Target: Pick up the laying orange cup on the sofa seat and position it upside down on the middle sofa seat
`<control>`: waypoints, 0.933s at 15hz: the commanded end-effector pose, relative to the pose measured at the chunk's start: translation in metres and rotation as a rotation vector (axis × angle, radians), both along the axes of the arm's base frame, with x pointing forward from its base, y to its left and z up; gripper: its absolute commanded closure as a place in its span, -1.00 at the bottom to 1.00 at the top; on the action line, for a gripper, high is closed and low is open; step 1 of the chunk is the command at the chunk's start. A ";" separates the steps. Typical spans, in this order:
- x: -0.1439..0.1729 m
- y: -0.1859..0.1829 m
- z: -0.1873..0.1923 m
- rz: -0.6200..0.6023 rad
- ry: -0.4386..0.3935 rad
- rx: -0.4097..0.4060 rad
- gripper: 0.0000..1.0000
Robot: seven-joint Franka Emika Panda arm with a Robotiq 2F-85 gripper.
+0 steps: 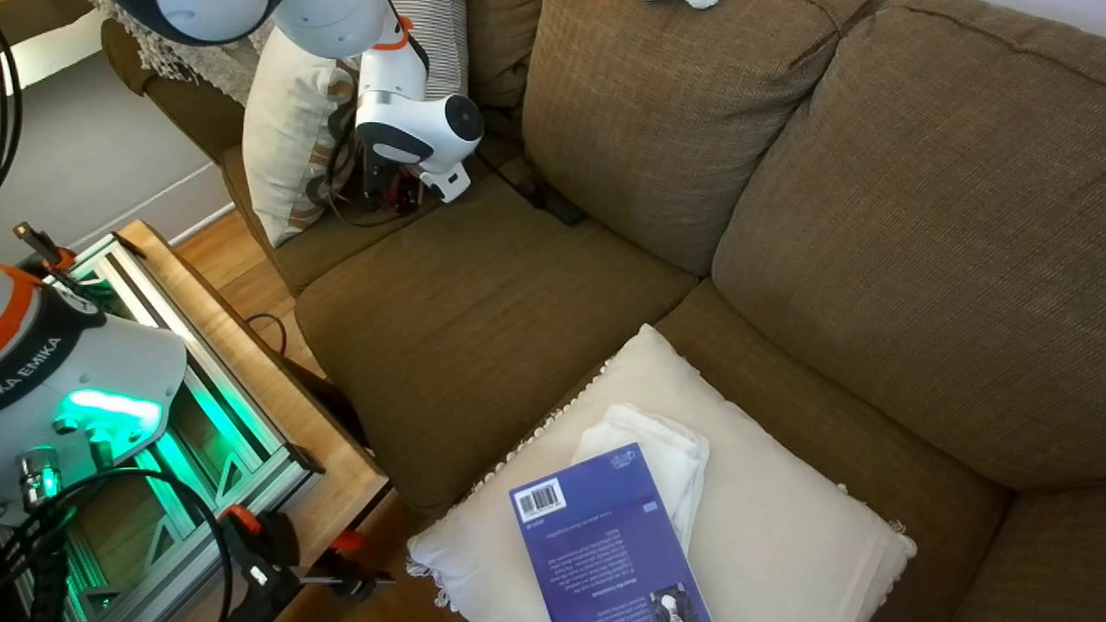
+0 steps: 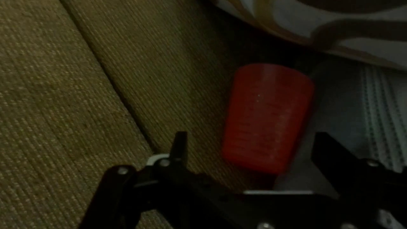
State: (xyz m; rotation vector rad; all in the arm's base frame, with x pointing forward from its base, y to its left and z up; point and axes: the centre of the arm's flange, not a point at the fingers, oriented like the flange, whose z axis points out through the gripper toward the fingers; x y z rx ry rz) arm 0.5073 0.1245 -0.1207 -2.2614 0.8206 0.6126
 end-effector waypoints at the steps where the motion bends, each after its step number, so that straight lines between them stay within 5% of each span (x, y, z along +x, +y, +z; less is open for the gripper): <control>1: 0.015 0.012 -0.019 -0.117 0.035 0.020 -1.00; 11: 0.025 0.037 -0.074 -0.237 0.218 -0.102 -1.00; 12: 0.026 0.038 -0.079 -0.235 0.231 -0.102 -0.91; 13: 0.026 0.040 -0.082 -0.231 0.242 -0.099 -0.46; 14: 0.027 0.041 -0.084 -0.229 0.250 -0.098 -0.42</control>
